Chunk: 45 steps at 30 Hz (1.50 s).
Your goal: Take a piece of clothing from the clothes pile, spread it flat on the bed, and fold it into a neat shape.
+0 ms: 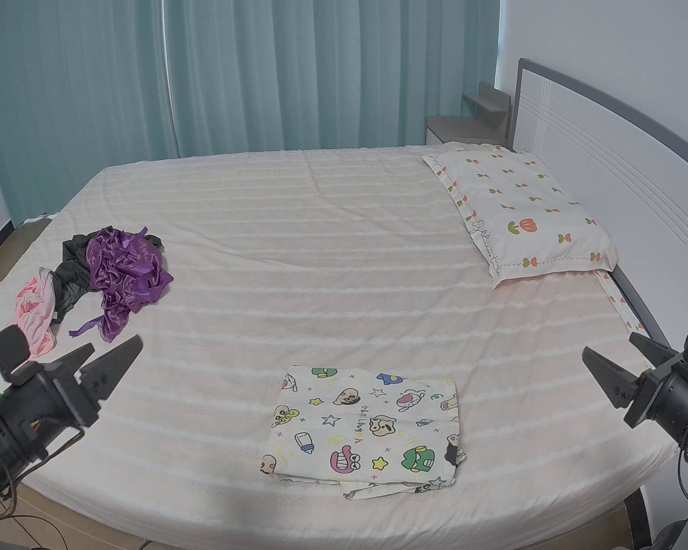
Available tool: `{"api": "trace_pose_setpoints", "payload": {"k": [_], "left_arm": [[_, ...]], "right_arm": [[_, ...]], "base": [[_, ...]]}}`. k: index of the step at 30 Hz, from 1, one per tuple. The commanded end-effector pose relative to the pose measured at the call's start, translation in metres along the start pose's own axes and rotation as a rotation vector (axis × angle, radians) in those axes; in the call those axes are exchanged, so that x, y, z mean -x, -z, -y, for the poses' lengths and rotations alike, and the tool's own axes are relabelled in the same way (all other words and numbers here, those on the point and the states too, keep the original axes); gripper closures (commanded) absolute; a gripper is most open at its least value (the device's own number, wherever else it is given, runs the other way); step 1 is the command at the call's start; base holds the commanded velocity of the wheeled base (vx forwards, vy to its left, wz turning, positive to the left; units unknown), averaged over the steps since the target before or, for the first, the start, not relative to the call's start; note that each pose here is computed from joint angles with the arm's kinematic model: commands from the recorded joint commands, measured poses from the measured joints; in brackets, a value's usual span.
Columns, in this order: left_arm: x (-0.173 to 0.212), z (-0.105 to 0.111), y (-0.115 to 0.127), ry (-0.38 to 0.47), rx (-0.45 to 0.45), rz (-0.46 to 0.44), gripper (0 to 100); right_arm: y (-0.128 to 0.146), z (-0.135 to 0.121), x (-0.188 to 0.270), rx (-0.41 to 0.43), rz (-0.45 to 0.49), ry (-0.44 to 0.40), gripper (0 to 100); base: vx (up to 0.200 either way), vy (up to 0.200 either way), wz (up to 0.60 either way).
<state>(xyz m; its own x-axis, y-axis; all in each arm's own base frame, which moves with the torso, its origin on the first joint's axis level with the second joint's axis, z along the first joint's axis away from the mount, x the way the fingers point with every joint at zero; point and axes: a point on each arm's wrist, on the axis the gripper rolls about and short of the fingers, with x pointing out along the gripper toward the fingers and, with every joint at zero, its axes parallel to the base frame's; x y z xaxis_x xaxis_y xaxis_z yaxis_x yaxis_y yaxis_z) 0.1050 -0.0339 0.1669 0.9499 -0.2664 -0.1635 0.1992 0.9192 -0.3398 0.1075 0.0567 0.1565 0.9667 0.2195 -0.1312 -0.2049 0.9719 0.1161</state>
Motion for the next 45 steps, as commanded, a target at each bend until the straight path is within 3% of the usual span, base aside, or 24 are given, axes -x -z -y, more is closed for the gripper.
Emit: {"api": "trace_pose_setpoints", "payload": {"k": [1, 12, 18, 27, 34, 41, 45], "left_arm": [[0.068, -0.006, 0.005, -0.003, -0.123, 0.142, 0], [0.102, -0.018, 0.017, -0.210, -0.159, 0.230, 0], [0.115, -0.023, 0.027, -0.266, -0.209, 0.234, 0], [0.128, -0.025, 0.040, -0.450, -0.284, 0.254, 0], [0.138, -0.027, 0.054, -0.505, -0.370, 0.273, 0], [0.134, -0.029, 0.059, -0.519, -0.402, 0.241, 0], [0.120, -0.038, 0.078, -0.486, -0.401, 0.229, 0]], "right_arm": [[0.017, 0.024, 0.035, 0.127, 0.057, 0.137, 0], [0.026, 0.043, 0.068, 0.154, 0.133, 0.342, 0], [0.037, 0.045, 0.087, 0.177, 0.148, 0.376, 0], [0.061, 0.045, 0.112, 0.249, 0.145, 0.453, 0], [0.092, 0.042, 0.128, 0.294, 0.120, 0.420, 0], [0.094, 0.040, 0.129, 0.294, 0.121, 0.348, 0], [0.094, 0.040, 0.128, 0.255, 0.129, 0.317, 0]], "base": [[0.000, 0.000, 0.00], [0.000, 0.000, 0.00], [0.000, 0.000, 0.00], [0.000, 0.000, 0.00], [0.000, 0.000, 0.00], [0.000, 0.000, 0.00], [0.000, 0.000, 0.00]]}}
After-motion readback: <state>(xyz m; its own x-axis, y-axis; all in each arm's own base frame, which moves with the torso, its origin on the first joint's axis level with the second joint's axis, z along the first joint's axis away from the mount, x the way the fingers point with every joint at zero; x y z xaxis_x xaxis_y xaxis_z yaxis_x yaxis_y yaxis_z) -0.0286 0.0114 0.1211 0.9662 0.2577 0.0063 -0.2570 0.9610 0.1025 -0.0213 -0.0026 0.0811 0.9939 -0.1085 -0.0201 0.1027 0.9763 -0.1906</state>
